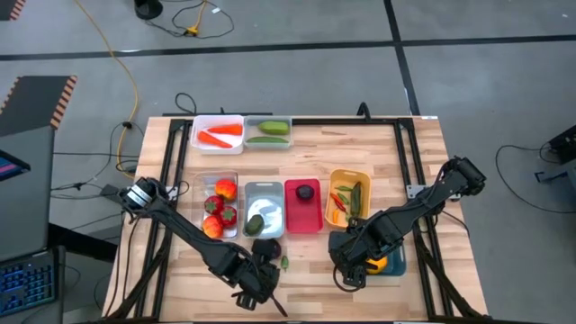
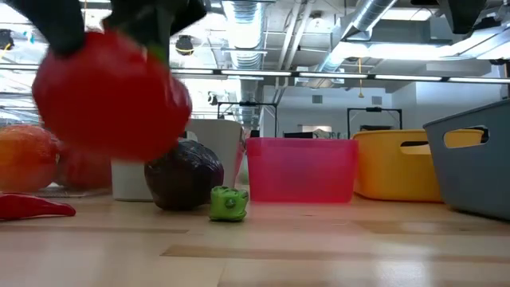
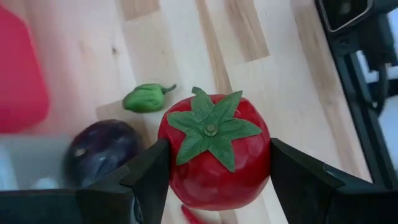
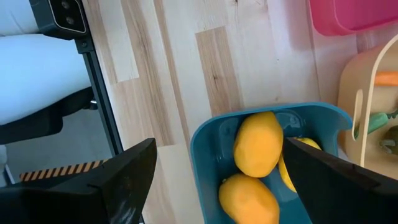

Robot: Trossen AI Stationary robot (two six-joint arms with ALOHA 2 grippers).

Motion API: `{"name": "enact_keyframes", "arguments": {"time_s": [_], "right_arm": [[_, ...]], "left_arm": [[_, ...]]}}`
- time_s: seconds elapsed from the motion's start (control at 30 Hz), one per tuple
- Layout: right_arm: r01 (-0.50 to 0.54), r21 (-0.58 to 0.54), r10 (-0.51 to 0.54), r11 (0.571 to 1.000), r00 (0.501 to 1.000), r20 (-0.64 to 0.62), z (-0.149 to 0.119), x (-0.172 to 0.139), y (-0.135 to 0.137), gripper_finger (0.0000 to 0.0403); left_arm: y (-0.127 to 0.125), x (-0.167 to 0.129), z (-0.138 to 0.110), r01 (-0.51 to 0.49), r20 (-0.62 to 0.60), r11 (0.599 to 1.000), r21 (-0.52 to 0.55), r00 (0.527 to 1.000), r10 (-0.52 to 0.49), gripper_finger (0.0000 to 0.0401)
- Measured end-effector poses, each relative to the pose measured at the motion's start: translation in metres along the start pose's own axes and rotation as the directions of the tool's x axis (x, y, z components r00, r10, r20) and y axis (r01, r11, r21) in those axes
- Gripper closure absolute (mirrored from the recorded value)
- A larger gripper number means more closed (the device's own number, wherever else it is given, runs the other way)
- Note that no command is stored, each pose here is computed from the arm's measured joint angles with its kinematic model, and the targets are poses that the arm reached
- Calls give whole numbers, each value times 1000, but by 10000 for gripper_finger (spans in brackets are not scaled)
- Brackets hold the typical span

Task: Sort produce into baskets
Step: Put the red tomato into the bottom transparent bin

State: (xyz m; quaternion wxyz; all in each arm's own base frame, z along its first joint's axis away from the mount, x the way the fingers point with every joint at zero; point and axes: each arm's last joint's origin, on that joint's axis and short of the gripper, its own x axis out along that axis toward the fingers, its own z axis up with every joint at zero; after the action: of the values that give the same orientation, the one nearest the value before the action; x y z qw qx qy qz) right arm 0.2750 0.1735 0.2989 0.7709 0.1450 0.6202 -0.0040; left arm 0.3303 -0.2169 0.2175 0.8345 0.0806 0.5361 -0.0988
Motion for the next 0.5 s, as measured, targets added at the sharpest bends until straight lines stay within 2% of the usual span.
{"name": "enact_keyframes", "arguments": {"time_s": [0.1,0.3,0.5], "right_arm": [[0,0,0,1000,1000,0,0,0,0,27],[0,0,0,1000,1000,0,0,0,0,27],[-1,0,1,1000,1000,1,0,0,0,27]], "left_arm": [[1,-16,6,-19,-36,1000,14,999,19,172],[8,-52,12,-125,-127,991,50,983,130,172],[18,-77,1,-265,-283,960,92,917,280,172]]}}
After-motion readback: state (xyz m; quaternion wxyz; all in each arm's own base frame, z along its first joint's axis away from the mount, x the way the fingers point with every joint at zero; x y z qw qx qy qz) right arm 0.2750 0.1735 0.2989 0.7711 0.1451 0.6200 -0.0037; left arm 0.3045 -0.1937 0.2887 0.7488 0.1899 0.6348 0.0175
